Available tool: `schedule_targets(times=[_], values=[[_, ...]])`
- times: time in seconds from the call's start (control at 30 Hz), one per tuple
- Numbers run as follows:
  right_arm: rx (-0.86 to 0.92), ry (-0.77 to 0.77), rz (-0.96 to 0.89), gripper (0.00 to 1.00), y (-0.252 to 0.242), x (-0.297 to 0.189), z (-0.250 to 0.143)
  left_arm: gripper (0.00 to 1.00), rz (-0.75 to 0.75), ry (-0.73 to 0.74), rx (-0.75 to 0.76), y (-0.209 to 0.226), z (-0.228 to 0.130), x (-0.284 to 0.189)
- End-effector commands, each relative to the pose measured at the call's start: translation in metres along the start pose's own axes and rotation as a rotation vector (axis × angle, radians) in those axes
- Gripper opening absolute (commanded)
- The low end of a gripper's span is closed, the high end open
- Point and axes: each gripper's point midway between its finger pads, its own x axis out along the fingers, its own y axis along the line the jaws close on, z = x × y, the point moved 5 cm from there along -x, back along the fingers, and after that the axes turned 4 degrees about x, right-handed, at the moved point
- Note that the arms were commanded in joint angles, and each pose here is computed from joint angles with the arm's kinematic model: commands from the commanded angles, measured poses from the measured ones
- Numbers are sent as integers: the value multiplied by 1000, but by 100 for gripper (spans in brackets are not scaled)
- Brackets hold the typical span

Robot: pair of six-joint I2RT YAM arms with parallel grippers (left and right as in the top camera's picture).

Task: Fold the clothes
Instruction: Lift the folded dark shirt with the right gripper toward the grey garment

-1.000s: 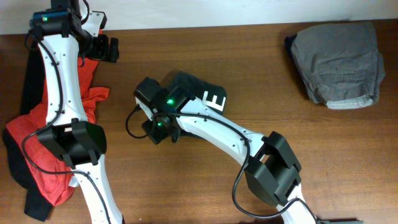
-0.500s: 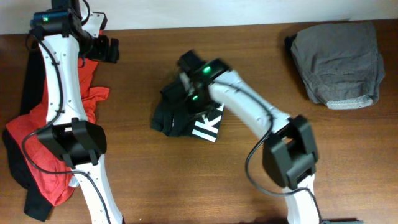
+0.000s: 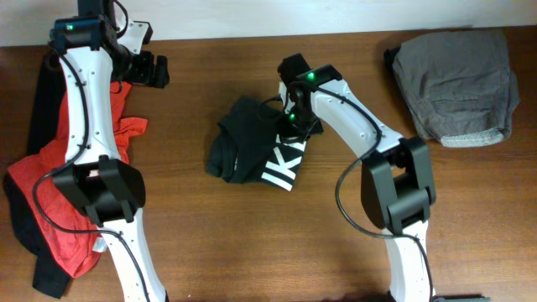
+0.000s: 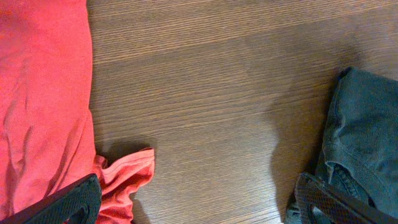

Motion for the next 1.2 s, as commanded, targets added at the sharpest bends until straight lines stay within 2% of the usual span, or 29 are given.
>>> schedule_targets(times=[0.0,0.13,0.4,0.43,0.5,0.57,0.6,0.73,0.87,0.97,1.17], values=[[-22,24,0,4,-16,18,6,99,-26,-5,9,-8,2,3],[-75,-36,-20,4,-41,25,25,99,-30,-4,17,-12,4,4],[-177,-314,-316,4,-138,24,94,99,-36,-3,31,-20,6,5],[-182,-367,-379,6,-154,17,105,99,-37,-3,35,-22,6,5],[-141,-463,-457,21,-177,4,122,99,-41,-3,44,-27,7,6],[-83,-544,-465,63,-190,-22,134,99,-44,-2,52,-31,8,6],[-47,-570,-460,69,-192,-35,137,99,-46,-1,57,-33,9,7],[-31,-585,-341,79,-166,-108,135,99,-48,-6,67,-38,11,7],[-75,-521,-229,81,-131,-143,117,99,-47,-12,71,-39,12,8],[-111,-465,-199,81,-108,-138,107,99,-44,-17,72,-39,14,8],[-104,-334,-169,79,-73,-92,92,99,19,0,62,-26,11,7]])
